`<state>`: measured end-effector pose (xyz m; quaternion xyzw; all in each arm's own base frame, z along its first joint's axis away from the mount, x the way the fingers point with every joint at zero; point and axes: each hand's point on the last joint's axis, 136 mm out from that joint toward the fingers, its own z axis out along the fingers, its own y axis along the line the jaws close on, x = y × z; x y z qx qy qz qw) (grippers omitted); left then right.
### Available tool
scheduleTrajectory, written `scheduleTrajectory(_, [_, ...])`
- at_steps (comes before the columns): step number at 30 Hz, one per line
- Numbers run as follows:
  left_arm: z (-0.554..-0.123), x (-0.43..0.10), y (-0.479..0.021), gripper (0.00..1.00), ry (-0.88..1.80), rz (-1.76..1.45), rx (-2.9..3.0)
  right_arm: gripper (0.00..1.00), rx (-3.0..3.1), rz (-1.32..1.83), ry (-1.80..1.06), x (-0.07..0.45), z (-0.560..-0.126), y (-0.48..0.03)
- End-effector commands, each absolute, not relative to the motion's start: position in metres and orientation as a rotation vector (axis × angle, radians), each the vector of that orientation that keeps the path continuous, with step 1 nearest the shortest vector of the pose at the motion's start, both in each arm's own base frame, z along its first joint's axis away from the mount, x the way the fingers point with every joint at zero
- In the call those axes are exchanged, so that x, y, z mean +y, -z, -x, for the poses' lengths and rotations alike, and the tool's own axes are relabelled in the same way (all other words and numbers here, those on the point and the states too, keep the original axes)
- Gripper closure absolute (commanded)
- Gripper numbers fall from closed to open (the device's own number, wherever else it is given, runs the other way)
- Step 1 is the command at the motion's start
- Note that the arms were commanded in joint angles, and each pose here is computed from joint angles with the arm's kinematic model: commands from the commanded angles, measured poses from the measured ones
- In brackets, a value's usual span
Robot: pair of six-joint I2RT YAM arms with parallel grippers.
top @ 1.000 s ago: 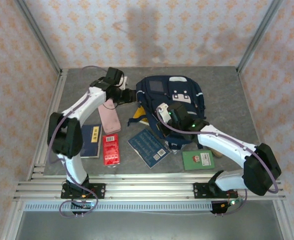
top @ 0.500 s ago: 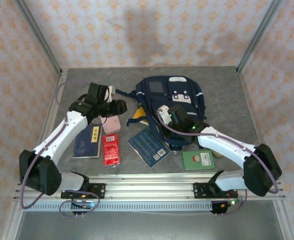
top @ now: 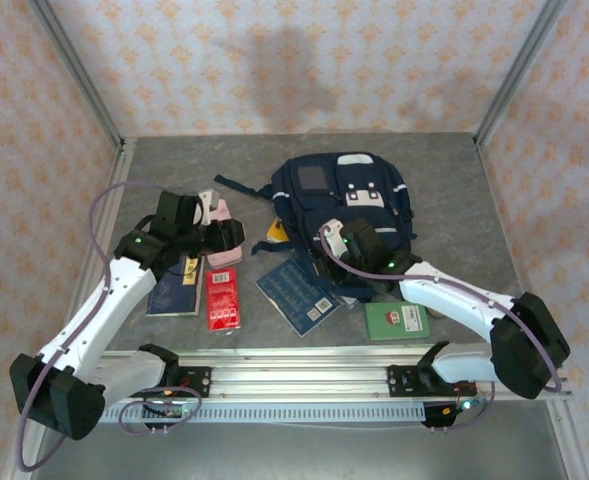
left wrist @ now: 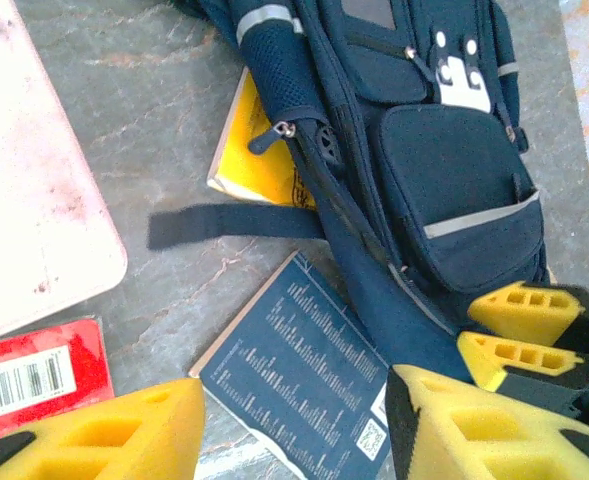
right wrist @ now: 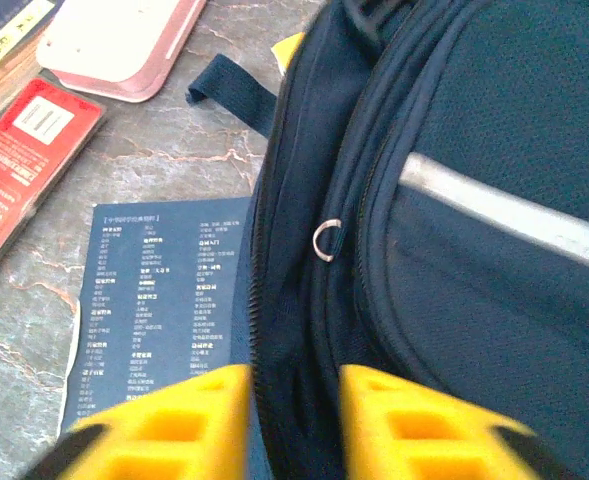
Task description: Pack the student bag
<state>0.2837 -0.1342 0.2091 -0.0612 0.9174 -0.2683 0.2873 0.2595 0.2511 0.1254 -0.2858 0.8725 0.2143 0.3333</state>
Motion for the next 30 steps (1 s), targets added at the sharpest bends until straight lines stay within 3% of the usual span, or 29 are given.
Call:
scheduleTrajectory(1, [-0.269,-0.133,-0.195,0.48,0.701,0.127,2.498,0.62,2.225,0.683,-0.616,0.257,-0.261,-0.142])
scheduleTrajectory(8, [-0.26,-0.125,-0.192,0.48,0.643,0.099,2.488,0.45,2.164,0.671,-0.576,0.248,-0.262,-0.174])
scheduleTrajectory(11, [-0.256,-0.121,-0.19,0.47,0.629,0.107,2.479,0.47,2.236,0.746,-0.447,0.239,-0.265,-0.179])
scheduleTrajectory(14, [-0.253,-0.119,-0.187,0.47,0.629,0.119,2.472,0.55,2.242,0.882,-0.373,0.24,-0.267,-0.177])
scheduleTrajectory(19, [-0.25,-0.116,-0.188,0.47,0.624,0.137,2.464,0.44,2.135,1.121,-0.36,0.25,-0.26,-0.182])
scheduleTrajectory(25, [-0.249,-0.114,-0.186,0.47,0.608,0.139,2.467,0.33,2.104,1.575,0.064,0.199,-0.261,-0.143])
scheduleTrajectory(30, [-0.25,-0.116,-0.185,0.47,0.615,0.127,2.476,0.31,2.133,1.672,0.096,0.167,-0.259,-0.136])
